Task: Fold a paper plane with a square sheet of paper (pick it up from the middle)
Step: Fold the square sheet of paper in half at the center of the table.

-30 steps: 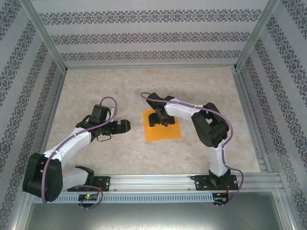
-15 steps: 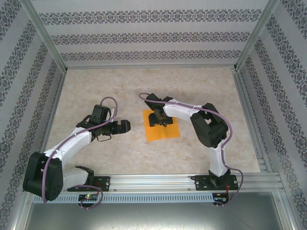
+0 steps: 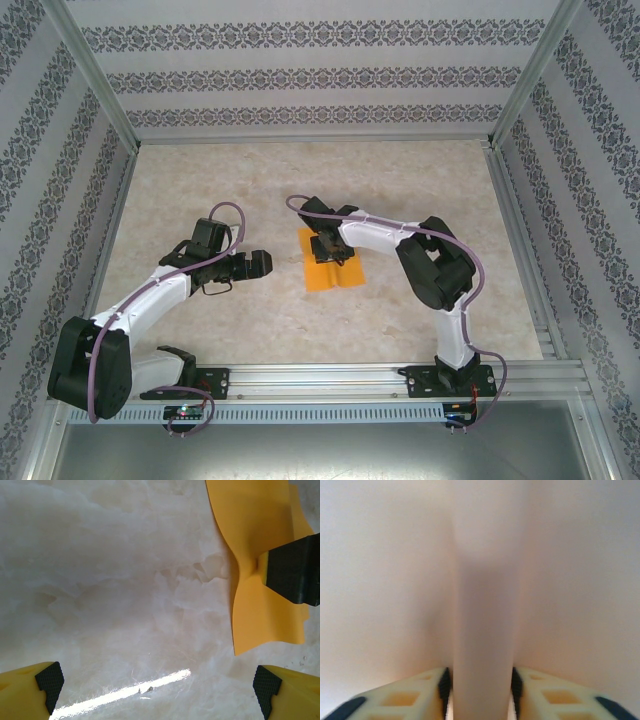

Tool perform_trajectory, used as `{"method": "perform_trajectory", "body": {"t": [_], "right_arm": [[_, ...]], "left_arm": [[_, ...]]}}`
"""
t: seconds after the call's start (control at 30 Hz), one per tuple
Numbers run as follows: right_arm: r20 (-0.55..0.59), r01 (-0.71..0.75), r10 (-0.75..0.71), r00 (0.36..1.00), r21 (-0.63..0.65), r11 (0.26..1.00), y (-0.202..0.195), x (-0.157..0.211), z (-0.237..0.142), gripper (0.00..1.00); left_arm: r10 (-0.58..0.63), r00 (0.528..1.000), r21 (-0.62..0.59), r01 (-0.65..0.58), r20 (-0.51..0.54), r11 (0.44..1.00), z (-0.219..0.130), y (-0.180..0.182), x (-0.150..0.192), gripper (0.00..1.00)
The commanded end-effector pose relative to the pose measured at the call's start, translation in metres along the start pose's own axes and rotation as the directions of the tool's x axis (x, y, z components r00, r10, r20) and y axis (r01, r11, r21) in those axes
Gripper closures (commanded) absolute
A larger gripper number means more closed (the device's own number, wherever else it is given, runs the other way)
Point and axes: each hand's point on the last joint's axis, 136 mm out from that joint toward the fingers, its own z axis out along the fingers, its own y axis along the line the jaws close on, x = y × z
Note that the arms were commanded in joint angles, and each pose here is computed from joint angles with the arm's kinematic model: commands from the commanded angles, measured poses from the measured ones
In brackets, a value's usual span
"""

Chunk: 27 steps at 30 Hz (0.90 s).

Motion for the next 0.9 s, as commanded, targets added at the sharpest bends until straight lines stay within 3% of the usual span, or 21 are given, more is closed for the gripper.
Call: {"method": "perform_trajectory", "body": {"t": [0.0, 0.13, 0.3, 0.4, 0.53, 0.73, 0.87], "right_arm": [[0.059, -0.014, 0.017, 0.998, -0.043, 0.999, 0.008, -0.009, -0.018, 0.68], [0.108, -0.005, 0.019, 0.994, -0.121, 0.993, 0.024, -0.020, -0.045, 0.72], [0.165, -0.011, 0.066, 0.984, -0.318, 0.948, 0.052, -0.035, -0.091, 0.77], [0.159, -0.030, 0.118, 0.980, -0.470, 0.882, 0.070, -0.039, -0.113, 0.77], [0.144, -0.050, 0.197, 0.970, -0.674, 0.737, 0.087, -0.044, -0.137, 0.77], [0.046, -0.114, 0.212, 0.976, -0.726, 0.679, 0.078, -0.024, -0.107, 0.76], [0.011, -0.157, 0.236, 0.972, -0.716, 0.680, 0.063, -0.014, -0.086, 0.75]], "left_arm": [[-0.006, 1.000, 0.025, 0.005, 0.009, 1.000, -0.004, -0.006, 0.002, 0.00], [-0.006, 0.999, 0.031, 0.004, 0.033, 1.000, -0.013, -0.011, -0.002, 0.00], [-0.001, 0.996, 0.018, -0.001, 0.090, 1.000, -0.036, -0.016, -0.013, 0.00], [0.004, 0.992, 0.028, -0.008, 0.125, 1.000, -0.052, -0.024, -0.020, 0.00], [0.001, 0.989, 0.096, -0.015, 0.150, 0.995, -0.068, -0.042, -0.027, 0.00], [-0.036, 0.993, 0.246, 0.007, 0.116, 0.969, -0.060, -0.068, -0.033, 0.04], [-0.058, 0.996, 0.297, 0.036, 0.066, 0.954, -0.037, -0.077, -0.036, 0.11]]}}
